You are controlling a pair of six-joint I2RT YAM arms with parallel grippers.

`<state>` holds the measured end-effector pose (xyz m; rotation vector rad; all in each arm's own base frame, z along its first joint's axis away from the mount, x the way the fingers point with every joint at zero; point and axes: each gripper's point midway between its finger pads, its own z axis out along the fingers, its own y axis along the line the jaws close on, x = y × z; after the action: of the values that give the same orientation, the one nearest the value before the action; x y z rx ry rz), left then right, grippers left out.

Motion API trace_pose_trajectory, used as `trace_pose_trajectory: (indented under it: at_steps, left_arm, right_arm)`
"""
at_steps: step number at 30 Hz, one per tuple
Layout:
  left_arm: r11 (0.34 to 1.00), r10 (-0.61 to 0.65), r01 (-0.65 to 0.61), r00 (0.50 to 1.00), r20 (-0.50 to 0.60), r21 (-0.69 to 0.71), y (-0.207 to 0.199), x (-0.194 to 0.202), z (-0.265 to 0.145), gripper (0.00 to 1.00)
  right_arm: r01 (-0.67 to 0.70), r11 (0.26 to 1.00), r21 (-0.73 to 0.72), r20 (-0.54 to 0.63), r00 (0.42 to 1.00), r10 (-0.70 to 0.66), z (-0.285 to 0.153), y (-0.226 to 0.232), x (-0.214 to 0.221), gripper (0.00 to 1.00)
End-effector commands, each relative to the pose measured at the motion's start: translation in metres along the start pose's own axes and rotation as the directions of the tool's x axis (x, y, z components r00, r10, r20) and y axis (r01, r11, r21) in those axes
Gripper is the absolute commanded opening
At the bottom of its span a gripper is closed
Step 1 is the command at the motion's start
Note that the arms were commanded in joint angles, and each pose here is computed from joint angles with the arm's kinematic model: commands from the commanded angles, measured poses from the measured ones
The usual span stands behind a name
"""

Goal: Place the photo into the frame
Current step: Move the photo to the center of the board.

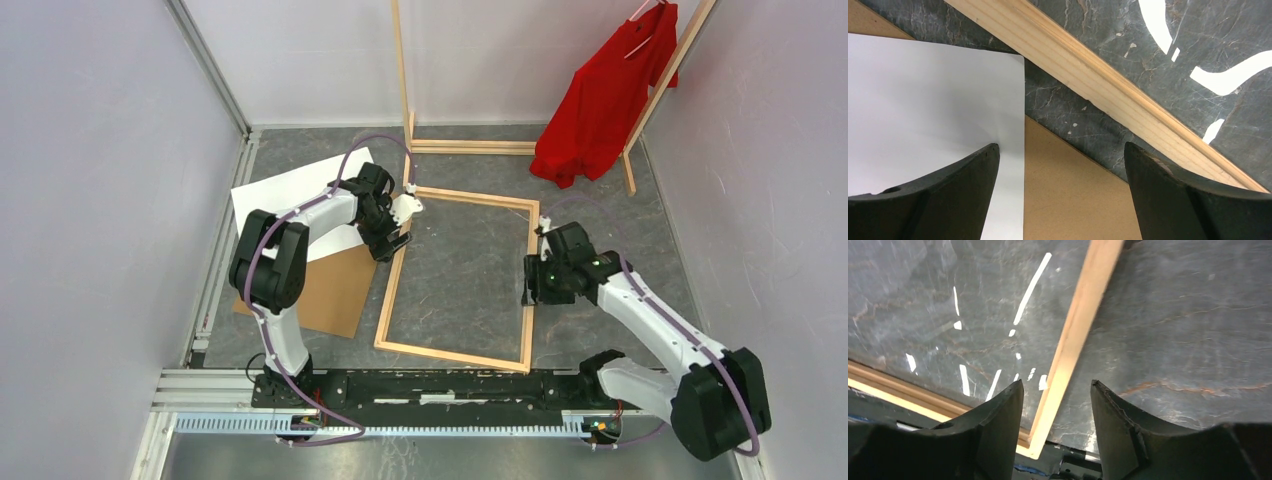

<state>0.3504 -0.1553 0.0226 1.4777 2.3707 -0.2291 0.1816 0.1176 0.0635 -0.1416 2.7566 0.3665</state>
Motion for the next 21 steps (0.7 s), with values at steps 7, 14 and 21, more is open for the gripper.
trace_pose_trajectory:
  at_steps: [7,14,21]
  left_arm:
    - [1.0,-0.011,0.014,0.996,0.085,-0.027,0.002,-0.023,-0.028,1.0]
    - [1.0,-0.016,0.015,0.997,0.074,0.013,-0.014,-0.013,-0.006,1.0]
    - [1.0,0.001,-0.002,0.999,0.049,0.027,-0.025,-0.008,0.016,1.0]
  right_arm:
    - [-0.059,0.997,-0.058,0.09,0.994,0.064,0.013,-0.01,-0.007,0.98]
    - [-0.13,0.988,-0.089,0.137,0.98,0.141,0.035,-0.013,-0.002,0.98]
    - [-0.238,0.957,-0.164,0.212,0.939,0.27,0.055,-0.011,-0.007,0.97]
